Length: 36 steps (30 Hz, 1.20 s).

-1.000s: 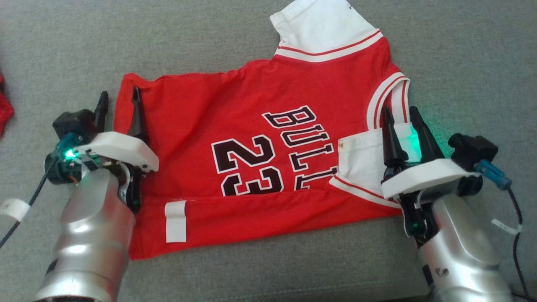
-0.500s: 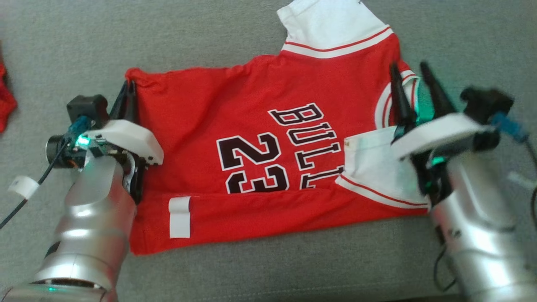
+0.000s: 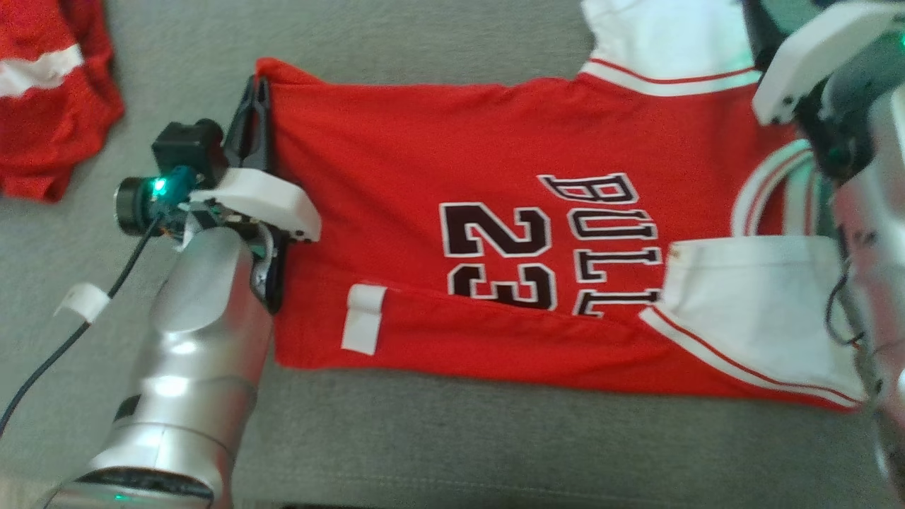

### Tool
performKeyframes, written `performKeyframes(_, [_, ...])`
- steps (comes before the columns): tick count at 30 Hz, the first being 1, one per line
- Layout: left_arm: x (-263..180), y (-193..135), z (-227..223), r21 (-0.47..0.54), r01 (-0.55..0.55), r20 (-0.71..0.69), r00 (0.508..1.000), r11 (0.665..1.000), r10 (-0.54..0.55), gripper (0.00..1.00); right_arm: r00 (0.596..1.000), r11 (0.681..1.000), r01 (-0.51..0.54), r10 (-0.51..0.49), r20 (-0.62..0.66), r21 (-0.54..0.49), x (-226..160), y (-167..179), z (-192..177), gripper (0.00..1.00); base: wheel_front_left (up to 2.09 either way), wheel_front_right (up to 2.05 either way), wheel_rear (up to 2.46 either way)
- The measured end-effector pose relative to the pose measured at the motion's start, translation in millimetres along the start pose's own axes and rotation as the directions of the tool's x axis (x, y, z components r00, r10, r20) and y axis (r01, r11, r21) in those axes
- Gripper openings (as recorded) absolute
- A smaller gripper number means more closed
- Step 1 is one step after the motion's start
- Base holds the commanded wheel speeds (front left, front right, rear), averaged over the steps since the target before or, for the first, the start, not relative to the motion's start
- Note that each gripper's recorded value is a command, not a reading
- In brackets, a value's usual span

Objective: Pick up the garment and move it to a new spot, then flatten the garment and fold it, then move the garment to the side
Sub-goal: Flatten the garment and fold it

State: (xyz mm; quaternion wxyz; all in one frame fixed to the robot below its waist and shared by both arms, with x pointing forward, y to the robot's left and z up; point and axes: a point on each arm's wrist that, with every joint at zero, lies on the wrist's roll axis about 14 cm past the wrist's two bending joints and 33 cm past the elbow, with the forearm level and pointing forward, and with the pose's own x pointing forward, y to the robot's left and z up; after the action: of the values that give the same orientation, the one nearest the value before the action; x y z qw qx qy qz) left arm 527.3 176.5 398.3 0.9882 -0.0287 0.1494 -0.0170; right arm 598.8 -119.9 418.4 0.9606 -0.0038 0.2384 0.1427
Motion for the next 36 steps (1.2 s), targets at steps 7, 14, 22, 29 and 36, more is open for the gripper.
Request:
performKeyframes(7, [-10, 13, -7, 0.005, -0.009, -0.011, 1.0, 1.0, 0.009, 0.0, 0.989, 0.995, -0.039, 0.026, -0.143, -0.087, 42, 16, -5, 1.0, 0.0, 0.0, 0.0])
performKeyframes(14, [-17, 13, -15, -0.036, -0.006, -0.027, 1.0, 0.999, 0.005, 0.0, 0.968, 0.992, -0.048, 0.017, -0.248, -0.116, 68, 21, -33, 1.0, 0.0, 0.0, 0.0])
performKeyframes(22, [-17, 10, -25, -0.048, -0.024, -0.05, 0.998, 0.999, 0.022, 0.0, 0.971, 0.989, -0.051, 0.017, -0.239, -0.138, 80, 24, -31, 0.0, 0.0, 0.0, 0.0])
performKeyframes(29, [-10, 10, -6, -0.061, -0.042, 0.007, 0.999, 0.997, 0.042, 0.0, 1.0, 0.992, -0.001, -0.002, -0.02, -0.128, 79, 10, 3, 0.0, 0.0, 0.0, 0.0])
performKeyframes(36, [-4, 14, 23, -0.076, -0.069, 0.093, 0.993, 0.995, 0.076, 0.0, 0.982, 0.999, 0.021, -0.012, 0.19, -0.045, 64, 10, 47, 0.0, 0.0, 0.0, 0.0])
